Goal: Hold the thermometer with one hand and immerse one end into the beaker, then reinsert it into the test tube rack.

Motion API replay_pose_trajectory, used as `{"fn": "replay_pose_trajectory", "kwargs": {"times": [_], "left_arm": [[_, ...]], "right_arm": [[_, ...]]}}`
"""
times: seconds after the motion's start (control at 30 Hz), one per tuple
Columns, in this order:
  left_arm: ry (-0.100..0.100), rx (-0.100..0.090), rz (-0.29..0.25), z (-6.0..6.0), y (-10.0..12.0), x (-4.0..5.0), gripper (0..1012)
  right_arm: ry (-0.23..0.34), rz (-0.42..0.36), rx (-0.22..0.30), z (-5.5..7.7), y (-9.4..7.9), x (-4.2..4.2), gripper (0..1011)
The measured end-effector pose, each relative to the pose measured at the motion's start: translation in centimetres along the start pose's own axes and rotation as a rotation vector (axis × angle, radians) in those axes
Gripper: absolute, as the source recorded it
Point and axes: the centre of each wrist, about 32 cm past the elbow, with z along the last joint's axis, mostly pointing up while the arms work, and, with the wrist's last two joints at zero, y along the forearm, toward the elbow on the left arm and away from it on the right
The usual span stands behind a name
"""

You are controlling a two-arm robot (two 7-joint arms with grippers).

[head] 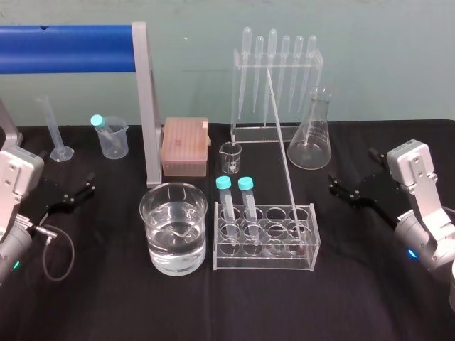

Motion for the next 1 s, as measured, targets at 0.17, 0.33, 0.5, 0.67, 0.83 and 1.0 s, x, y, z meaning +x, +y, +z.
{"fn": "replay_pose_trajectory", "kwargs": {"times": [0.17, 0.33, 0.5, 0.67, 0.83, 1.0], "left_arm": [[0.0, 0.0, 0.0, 0.0, 0.0, 0.0, 1008], [0.0, 0.0, 0.0, 0.0, 0.0, 0.0, 1008], [0.0, 0.0, 0.0, 0.0, 0.0, 0.0, 1008], [0.0, 0.0, 0.0, 0.0, 0.0, 0.0, 1008], [0.0, 0.0, 0.0, 0.0, 0.0, 0.0, 1008], [0.0, 0.0, 0.0, 0.0, 0.0, 0.0, 1008]], "right_arm": [[0.0, 0.0, 0.0, 0.0, 0.0, 0.0, 1003], [0.0, 0.0, 0.0, 0.0, 0.0, 0.0, 1003], [0.0, 0.0, 0.0, 0.0, 0.0, 0.0, 1003], [0.0, 0.0, 0.0, 0.0, 0.0, 0.0, 1003], [0.0, 0.0, 0.0, 0.0, 0.0, 0.0, 1003], [0.0, 0.0, 0.0, 0.0, 0.0, 0.0, 1003]]}}
